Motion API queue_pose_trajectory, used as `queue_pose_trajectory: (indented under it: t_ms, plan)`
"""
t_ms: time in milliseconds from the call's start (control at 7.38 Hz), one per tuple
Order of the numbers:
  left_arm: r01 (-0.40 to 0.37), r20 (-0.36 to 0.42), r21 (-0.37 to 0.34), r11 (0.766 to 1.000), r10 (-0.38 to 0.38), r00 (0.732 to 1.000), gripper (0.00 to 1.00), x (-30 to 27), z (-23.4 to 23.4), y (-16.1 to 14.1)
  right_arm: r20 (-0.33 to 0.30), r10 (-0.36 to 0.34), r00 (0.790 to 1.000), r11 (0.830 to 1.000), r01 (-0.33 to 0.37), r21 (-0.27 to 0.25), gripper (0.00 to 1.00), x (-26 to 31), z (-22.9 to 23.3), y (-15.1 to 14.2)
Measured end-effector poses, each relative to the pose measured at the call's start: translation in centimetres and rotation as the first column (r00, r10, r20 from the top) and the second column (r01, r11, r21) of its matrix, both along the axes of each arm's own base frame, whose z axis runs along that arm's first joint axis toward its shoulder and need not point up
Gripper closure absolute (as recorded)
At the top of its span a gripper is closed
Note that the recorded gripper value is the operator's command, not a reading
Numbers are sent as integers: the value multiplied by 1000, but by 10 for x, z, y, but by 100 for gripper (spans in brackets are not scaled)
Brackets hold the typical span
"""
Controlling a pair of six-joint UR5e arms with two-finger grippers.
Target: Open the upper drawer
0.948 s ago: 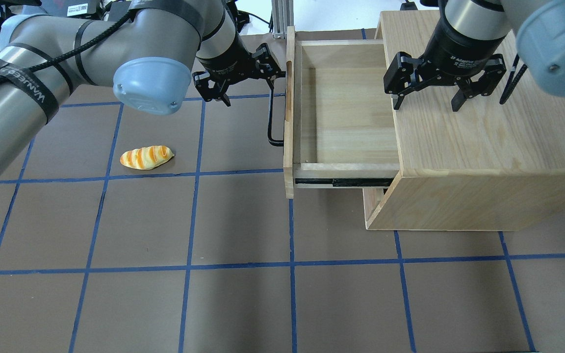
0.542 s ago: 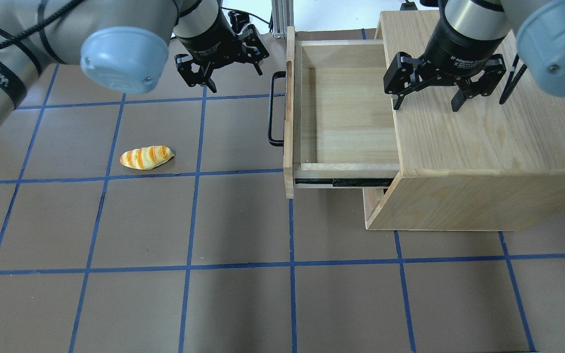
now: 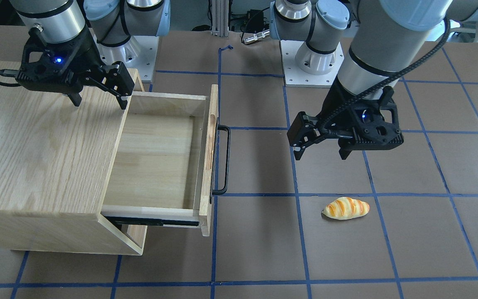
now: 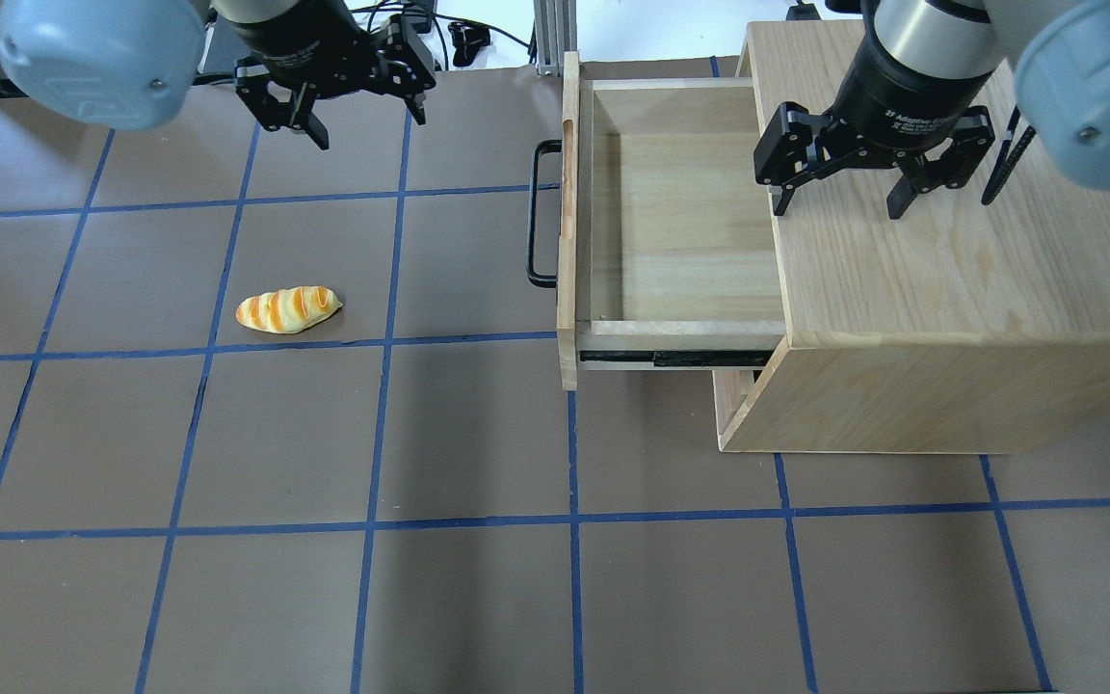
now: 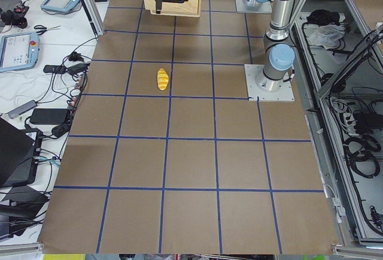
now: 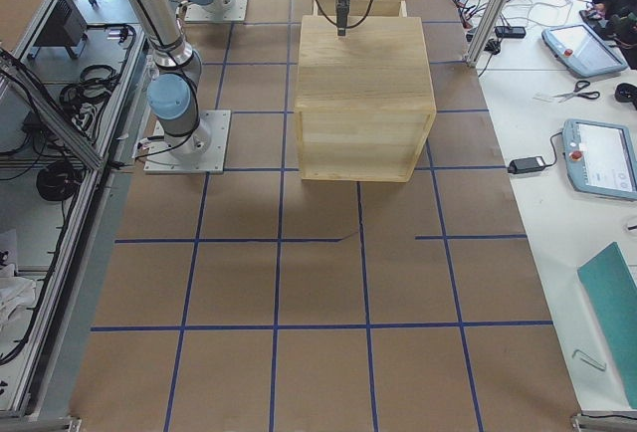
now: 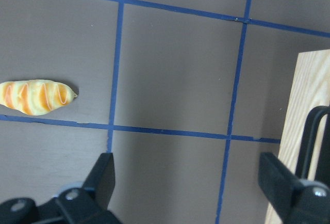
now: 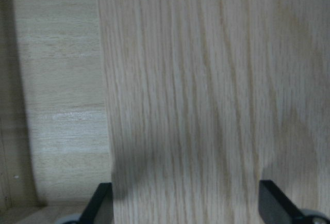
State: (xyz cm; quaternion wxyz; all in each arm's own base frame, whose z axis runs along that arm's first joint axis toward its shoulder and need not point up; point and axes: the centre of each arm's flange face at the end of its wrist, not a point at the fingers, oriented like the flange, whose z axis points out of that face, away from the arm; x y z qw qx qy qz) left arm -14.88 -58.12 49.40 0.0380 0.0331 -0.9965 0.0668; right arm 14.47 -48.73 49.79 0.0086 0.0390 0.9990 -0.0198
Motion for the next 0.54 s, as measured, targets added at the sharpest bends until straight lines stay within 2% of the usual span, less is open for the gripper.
queue_pose_trajectory:
  t_ms: [271, 542]
  plan:
    - [73, 76, 31, 997, -75, 994, 0, 54, 5, 2, 0, 0, 1000, 1000, 0, 0, 0, 0, 0, 0]
    - [109, 107, 61, 992, -115, 988, 0, 83, 10, 16, 0, 0, 1000, 1000, 0, 0, 0, 0, 0, 0]
